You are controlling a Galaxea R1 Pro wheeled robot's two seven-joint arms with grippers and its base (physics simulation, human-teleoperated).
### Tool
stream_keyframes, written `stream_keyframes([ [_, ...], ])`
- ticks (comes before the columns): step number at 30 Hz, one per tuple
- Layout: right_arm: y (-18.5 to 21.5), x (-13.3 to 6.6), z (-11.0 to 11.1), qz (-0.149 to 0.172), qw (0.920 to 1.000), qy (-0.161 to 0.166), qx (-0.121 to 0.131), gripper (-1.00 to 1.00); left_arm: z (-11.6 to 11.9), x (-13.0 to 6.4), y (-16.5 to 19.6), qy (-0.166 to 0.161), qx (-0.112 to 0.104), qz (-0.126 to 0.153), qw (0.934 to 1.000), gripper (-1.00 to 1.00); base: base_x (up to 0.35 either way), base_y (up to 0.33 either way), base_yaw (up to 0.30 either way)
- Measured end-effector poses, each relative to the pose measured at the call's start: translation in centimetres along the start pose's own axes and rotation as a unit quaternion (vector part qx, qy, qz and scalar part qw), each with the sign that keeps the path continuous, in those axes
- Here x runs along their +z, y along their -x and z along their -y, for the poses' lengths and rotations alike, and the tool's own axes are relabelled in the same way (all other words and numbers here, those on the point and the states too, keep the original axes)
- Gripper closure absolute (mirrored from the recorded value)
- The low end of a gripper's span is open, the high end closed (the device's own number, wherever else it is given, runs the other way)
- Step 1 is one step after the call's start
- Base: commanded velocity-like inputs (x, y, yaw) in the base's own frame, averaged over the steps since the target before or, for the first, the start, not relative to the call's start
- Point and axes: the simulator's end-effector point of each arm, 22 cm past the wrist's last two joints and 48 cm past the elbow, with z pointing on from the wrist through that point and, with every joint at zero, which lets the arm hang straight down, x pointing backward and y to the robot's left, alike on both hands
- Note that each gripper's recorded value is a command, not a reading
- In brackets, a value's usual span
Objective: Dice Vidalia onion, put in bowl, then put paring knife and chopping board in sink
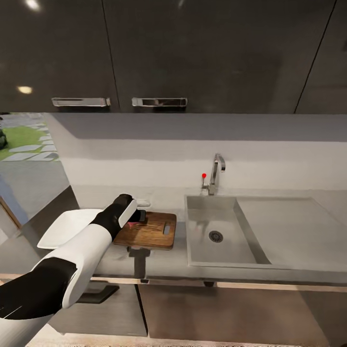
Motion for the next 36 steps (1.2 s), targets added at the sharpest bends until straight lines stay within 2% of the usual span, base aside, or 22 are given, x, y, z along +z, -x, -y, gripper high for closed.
stream_keyframes([
  [13,-0.6,0.1,-0.1,-0.008,1.0,0.0,0.0,-1.0,-0.2,1.4,-1.6,0.002,0.0,-0.021,0.9998,1.0,0.0,0.0,0.0],
  [36,-0.7,0.0,-0.1,-0.009,1.0,0.0,0.0,-1.0,0.5,1.3,-1.4,-0.001,0.002,-0.018,0.9998,1.0,0.0,0.0,0.0],
])
